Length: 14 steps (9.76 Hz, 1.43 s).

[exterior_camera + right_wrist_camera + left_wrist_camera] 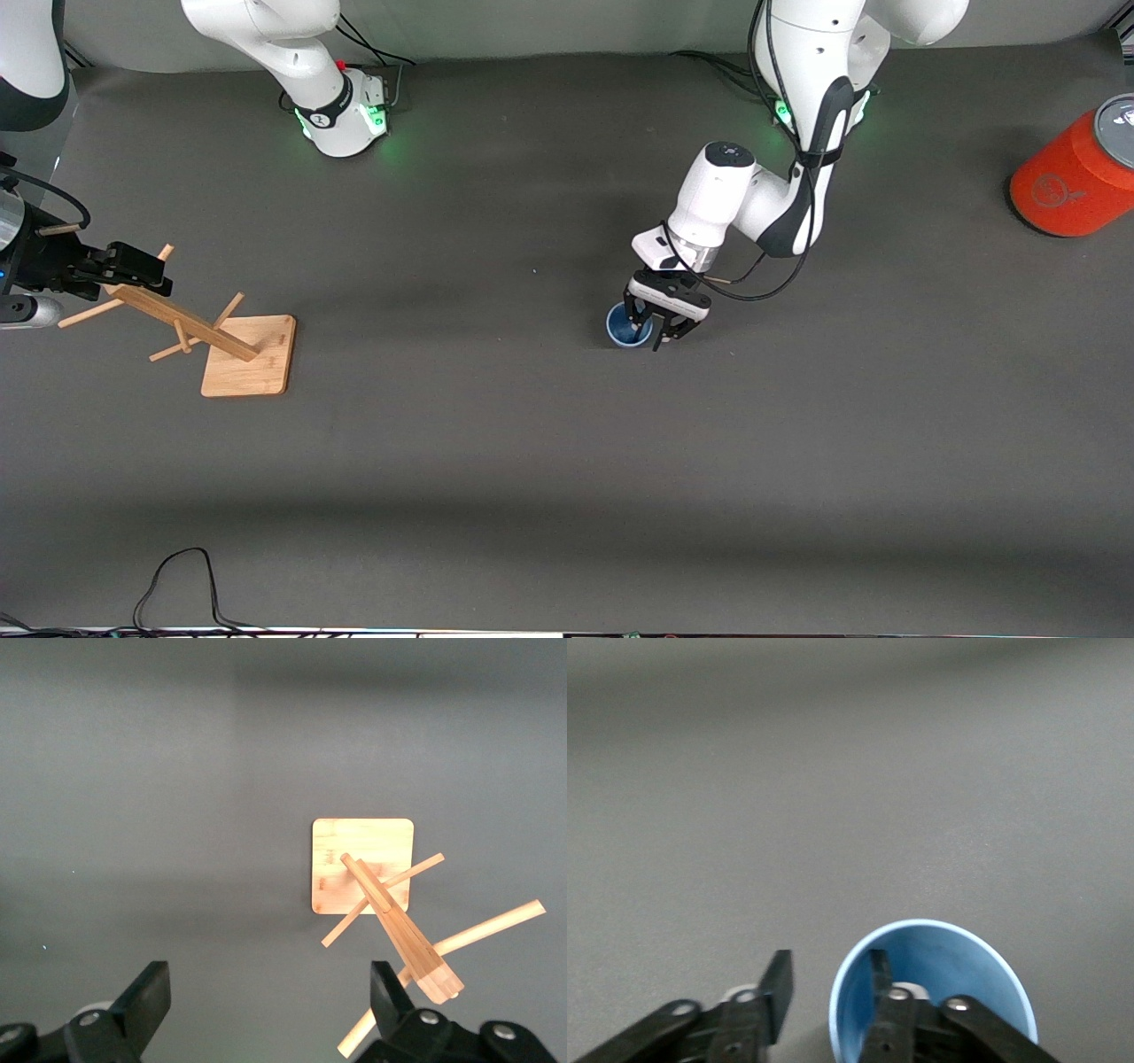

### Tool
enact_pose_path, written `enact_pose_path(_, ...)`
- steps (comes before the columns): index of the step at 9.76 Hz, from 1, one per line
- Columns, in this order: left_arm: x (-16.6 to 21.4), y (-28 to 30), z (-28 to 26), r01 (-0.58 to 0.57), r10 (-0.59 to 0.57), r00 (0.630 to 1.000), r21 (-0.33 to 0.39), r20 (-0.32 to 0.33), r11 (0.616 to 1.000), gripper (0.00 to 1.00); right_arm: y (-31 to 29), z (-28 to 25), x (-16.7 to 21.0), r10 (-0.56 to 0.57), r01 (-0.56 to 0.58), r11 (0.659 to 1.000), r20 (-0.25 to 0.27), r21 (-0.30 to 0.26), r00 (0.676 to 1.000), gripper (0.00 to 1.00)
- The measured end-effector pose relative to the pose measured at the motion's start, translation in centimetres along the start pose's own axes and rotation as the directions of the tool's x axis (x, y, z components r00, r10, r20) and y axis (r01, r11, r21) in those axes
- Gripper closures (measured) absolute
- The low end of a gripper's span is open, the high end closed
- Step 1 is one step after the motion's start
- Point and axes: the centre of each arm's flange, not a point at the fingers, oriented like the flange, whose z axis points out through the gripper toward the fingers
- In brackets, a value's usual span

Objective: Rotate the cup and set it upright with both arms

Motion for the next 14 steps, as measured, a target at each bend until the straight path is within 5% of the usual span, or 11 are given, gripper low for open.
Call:
enact_pose_path(3,3.0,0.1,-1.0,0.017,-0.022,0.997,0.076,0.076,0.997,0.01,0.0,0.1,0.1,0.000,0.000,1.000,0.002,0.000,1.000,0.00)
enact_pose_path(7,12.4,1.0,-4.9,0.015,-0.063,0.975,0.222,0.211,0.975,0.00,0.1,0.2,0.1,0.002,-0.002,1.000,0.003,0.000,1.000,0.00)
enact_pose_path(11,24.6,-5.2,-9.9,0.042,-0.112,0.904,0.175,0.413,0.984,0.00,0.1,0.2,0.1,0.002,-0.002,1.000,0.004,0.000,1.000,0.00)
enact_pose_path(14,27.5,-11.8,-13.4,0.060,-0.153,0.862,0.202,0.484,0.977,0.00,0.1,0.2,0.1,0.002,-0.002,1.000,0.004,0.000,1.000,0.00)
